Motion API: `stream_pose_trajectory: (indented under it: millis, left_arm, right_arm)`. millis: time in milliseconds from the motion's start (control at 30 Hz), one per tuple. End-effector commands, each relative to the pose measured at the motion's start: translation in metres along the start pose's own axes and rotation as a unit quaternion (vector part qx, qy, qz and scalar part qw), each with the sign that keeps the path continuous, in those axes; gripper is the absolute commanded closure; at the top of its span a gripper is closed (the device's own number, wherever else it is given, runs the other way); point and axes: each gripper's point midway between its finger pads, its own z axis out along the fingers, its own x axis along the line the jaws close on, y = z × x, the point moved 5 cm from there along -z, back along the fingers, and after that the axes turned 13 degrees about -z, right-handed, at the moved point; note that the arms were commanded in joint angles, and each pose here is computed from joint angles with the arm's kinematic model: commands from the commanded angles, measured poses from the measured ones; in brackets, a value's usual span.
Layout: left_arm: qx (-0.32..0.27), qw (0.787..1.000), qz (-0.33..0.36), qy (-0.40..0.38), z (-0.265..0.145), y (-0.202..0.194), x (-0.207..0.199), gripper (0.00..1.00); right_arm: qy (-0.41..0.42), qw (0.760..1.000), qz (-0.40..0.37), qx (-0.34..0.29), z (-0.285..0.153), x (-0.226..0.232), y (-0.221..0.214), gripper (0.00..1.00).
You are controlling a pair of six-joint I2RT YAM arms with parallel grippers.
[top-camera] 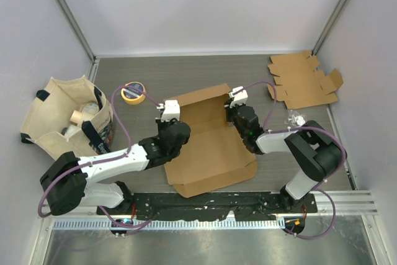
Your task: Fold the paper box
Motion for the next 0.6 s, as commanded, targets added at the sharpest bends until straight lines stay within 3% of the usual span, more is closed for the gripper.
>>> stream_pose_trajectory:
  millis: [0, 33, 67, 133, 233, 333, 367, 400, 467, 500, 567]
  left_arm:
    - [-0.058, 0.997, -0.038, -0.026, -0.011, 0.032, -0.030, 1.00]
    - [-0.064, 0.996, -0.047, -0.028, -0.012, 0.033, -0.033, 1.00]
    - [-0.065, 0.996, -0.046, -0.034, -0.017, 0.028, -0.036, 1.00]
    - [-0.071, 0.995, -0.060, -0.030, -0.020, 0.025, -0.039, 1.00]
    - [-0.068, 0.995, -0.068, -0.040, -0.025, 0.020, -0.048, 1.00]
    - [-0.061, 0.995, -0.066, -0.040, -0.027, 0.017, -0.051, 1.00]
    - [-0.059, 0.995, -0.063, -0.040, -0.027, 0.015, -0.050, 1.00]
    - [-0.060, 0.995, -0.063, -0.040, -0.027, 0.014, -0.049, 1.00]
    - [-0.061, 0.995, -0.066, -0.042, -0.027, 0.013, -0.046, 1.00]
    - [-0.061, 0.995, -0.066, -0.042, -0.027, 0.012, -0.045, 1.00]
    - [-0.061, 0.995, -0.068, -0.038, -0.026, 0.009, -0.041, 1.00]
  right_arm:
    - [-0.141, 0.989, 0.031, -0.041, 0.002, 0.003, 0.029, 0.99]
    - [-0.182, 0.983, 0.032, -0.024, 0.002, 0.004, 0.027, 0.99]
    - [-0.291, 0.956, 0.023, 0.013, -0.006, -0.007, 0.013, 0.99]
    - [-0.328, 0.944, 0.021, 0.002, -0.004, 0.016, 0.030, 0.99]
    - [-0.343, 0.939, -0.001, -0.004, -0.003, 0.028, 0.026, 0.99]
    - [-0.272, 0.961, 0.026, -0.028, -0.002, 0.032, 0.031, 0.96]
    - [-0.252, 0.967, 0.028, -0.032, -0.004, 0.031, 0.032, 0.89]
    - [-0.231, 0.972, 0.027, -0.027, -0.008, 0.030, 0.024, 0.71]
    - [-0.154, 0.987, 0.019, -0.040, -0.014, 0.031, 0.035, 0.59]
    - [-0.137, 0.990, 0.005, -0.011, -0.022, 0.031, 0.023, 0.34]
    - [-0.095, 0.995, 0.036, 0.006, -0.027, 0.024, 0.029, 0.22]
